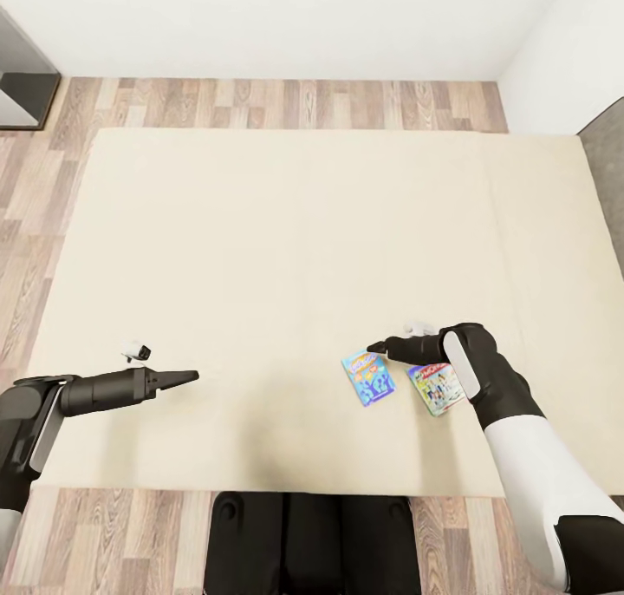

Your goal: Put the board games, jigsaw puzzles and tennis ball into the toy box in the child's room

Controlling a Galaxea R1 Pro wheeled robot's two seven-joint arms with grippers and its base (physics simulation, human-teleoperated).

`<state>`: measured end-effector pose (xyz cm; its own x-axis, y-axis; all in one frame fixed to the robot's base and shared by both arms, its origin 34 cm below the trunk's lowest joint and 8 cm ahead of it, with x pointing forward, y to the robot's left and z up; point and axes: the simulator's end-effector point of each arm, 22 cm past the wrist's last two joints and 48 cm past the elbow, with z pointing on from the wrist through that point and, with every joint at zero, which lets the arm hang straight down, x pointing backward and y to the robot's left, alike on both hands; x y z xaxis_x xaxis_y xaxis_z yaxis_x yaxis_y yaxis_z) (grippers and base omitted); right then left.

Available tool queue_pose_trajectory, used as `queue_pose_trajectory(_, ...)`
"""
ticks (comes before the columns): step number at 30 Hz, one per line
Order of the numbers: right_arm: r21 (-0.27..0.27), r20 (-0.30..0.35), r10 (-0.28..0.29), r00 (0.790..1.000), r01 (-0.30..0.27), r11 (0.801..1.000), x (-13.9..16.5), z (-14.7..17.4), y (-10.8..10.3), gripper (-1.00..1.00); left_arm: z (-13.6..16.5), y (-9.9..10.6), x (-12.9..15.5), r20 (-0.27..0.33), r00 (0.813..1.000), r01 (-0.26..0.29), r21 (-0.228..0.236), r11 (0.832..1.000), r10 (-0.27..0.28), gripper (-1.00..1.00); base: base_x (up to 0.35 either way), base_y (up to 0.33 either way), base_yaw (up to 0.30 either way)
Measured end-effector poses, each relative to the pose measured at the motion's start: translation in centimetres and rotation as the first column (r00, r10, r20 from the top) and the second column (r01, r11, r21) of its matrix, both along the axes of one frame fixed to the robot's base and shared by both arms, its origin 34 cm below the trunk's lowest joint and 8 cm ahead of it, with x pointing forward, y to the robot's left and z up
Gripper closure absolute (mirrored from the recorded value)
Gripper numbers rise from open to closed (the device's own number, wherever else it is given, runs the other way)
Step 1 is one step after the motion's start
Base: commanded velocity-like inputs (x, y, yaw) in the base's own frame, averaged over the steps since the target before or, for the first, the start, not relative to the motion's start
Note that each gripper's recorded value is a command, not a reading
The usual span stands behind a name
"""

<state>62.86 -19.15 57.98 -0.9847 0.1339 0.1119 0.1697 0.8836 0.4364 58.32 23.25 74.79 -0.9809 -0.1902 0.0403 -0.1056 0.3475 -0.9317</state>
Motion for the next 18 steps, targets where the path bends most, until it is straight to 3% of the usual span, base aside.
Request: queue_pose_trajectory(18, 0.001, -0.029, -0.002, 1.0, 0.002, 1.0, -1.3, -1.5, 0.0, -1.0, -1.4, 0.0, -0.8, -0.031, 1.0, 0.001, 0.0, 1.0, -0.001, -1.0, 0.0, 0.0, 0.0)
